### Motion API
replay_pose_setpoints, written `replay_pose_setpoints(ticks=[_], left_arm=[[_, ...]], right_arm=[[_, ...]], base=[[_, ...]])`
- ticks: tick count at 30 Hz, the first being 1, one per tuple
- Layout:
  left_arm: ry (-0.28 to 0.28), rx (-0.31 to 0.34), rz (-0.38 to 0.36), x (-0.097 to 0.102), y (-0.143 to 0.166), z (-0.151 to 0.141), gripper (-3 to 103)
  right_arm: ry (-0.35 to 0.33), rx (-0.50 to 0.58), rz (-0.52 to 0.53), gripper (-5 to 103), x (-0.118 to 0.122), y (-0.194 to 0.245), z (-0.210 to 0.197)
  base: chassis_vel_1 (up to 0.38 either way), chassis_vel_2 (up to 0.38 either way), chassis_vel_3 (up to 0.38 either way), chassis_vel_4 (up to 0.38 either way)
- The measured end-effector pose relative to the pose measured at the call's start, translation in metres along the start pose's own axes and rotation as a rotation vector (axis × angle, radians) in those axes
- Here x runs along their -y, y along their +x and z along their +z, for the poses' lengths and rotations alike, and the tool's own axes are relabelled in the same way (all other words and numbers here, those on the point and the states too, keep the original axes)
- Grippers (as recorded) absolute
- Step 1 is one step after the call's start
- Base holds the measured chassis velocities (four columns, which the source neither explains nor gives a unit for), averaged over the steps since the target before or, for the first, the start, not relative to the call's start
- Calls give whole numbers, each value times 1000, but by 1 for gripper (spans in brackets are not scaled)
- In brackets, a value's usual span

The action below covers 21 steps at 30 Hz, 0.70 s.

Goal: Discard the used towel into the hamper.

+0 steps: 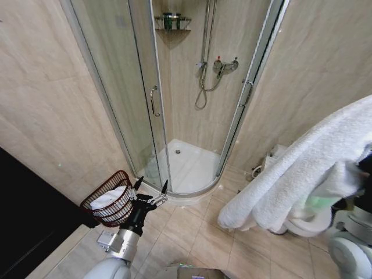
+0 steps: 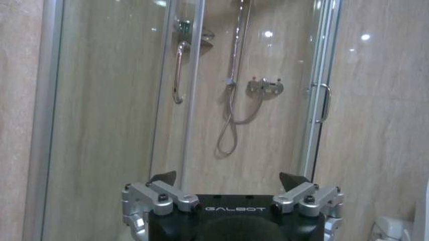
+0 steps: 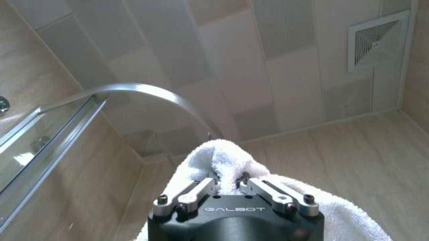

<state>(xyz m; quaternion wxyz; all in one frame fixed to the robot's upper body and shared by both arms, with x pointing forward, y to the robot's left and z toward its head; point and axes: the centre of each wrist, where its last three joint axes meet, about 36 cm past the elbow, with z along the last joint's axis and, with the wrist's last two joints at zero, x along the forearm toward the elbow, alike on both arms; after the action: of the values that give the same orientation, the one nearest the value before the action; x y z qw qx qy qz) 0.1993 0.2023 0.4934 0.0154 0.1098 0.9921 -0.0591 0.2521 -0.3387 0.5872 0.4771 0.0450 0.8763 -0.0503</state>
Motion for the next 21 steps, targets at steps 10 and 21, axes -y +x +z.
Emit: replay_pose_setpoints(ticks=[10, 21], left_arm=[[0, 0, 0, 0, 0, 0, 100], [0, 0, 0, 0, 0, 0, 100]], right_arm=[[1, -1, 0, 9, 0, 0, 0], [2, 1, -4, 9, 0, -1, 0]], base=[[0, 0, 0, 0], [4, 4, 4, 5]])
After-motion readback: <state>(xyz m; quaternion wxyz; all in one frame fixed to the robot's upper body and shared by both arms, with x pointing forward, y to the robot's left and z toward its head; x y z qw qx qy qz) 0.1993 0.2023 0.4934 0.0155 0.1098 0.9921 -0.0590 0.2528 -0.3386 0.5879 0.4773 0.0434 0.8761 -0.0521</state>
